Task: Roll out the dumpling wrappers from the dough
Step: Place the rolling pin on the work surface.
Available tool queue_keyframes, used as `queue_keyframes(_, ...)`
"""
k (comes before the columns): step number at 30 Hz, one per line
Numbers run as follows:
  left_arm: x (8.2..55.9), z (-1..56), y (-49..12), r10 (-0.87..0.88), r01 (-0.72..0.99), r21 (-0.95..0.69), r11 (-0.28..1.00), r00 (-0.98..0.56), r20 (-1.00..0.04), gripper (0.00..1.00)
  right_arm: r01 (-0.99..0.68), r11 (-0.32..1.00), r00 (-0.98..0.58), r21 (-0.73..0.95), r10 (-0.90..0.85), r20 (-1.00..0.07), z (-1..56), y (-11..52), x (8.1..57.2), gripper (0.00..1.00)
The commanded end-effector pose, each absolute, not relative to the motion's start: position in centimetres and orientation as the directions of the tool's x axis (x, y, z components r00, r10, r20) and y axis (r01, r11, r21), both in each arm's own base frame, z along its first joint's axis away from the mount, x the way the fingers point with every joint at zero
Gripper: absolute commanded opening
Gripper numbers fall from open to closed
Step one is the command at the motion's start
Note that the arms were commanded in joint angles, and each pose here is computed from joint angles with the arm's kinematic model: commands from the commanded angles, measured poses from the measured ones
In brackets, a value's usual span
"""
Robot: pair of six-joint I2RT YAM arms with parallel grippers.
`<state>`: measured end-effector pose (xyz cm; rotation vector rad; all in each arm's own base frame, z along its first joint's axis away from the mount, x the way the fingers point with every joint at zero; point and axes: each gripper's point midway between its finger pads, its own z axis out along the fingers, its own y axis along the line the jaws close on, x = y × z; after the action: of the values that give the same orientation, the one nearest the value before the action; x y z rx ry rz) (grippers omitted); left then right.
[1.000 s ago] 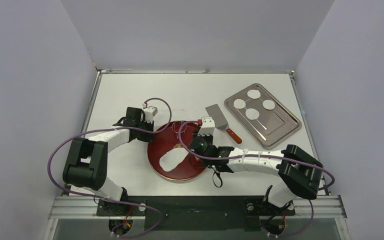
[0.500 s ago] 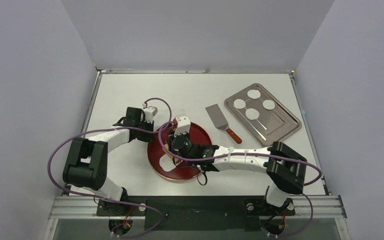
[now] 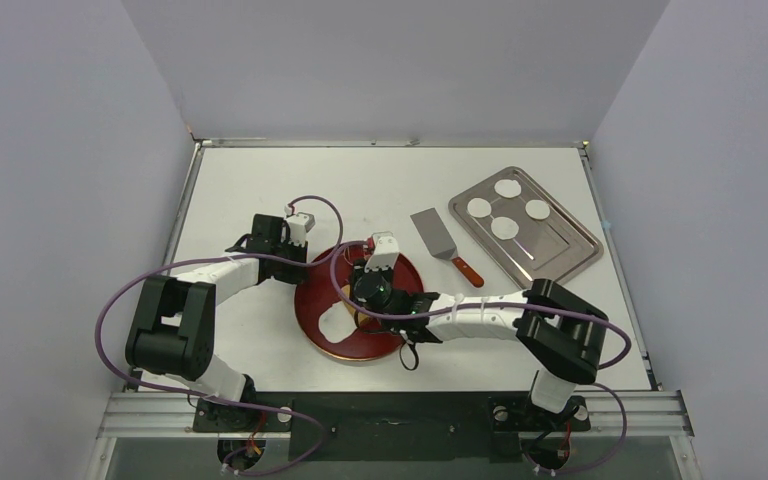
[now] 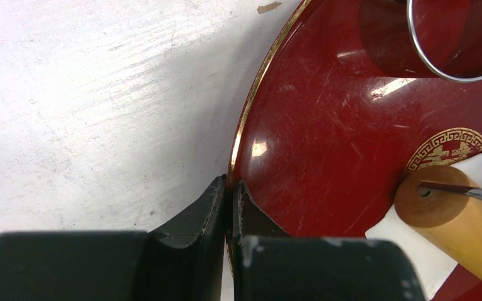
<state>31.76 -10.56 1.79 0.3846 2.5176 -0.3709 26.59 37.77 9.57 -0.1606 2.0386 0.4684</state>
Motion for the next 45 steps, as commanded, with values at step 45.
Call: queue_keyframes(45,32.9,3.1,-10.5,0.19,0.359,-0.158,0.92,-0.762,-0.619,0.0,0.01,0.661,-0.308,0.75,0.715,-0.627,13.8,23.9,26.9,0.0)
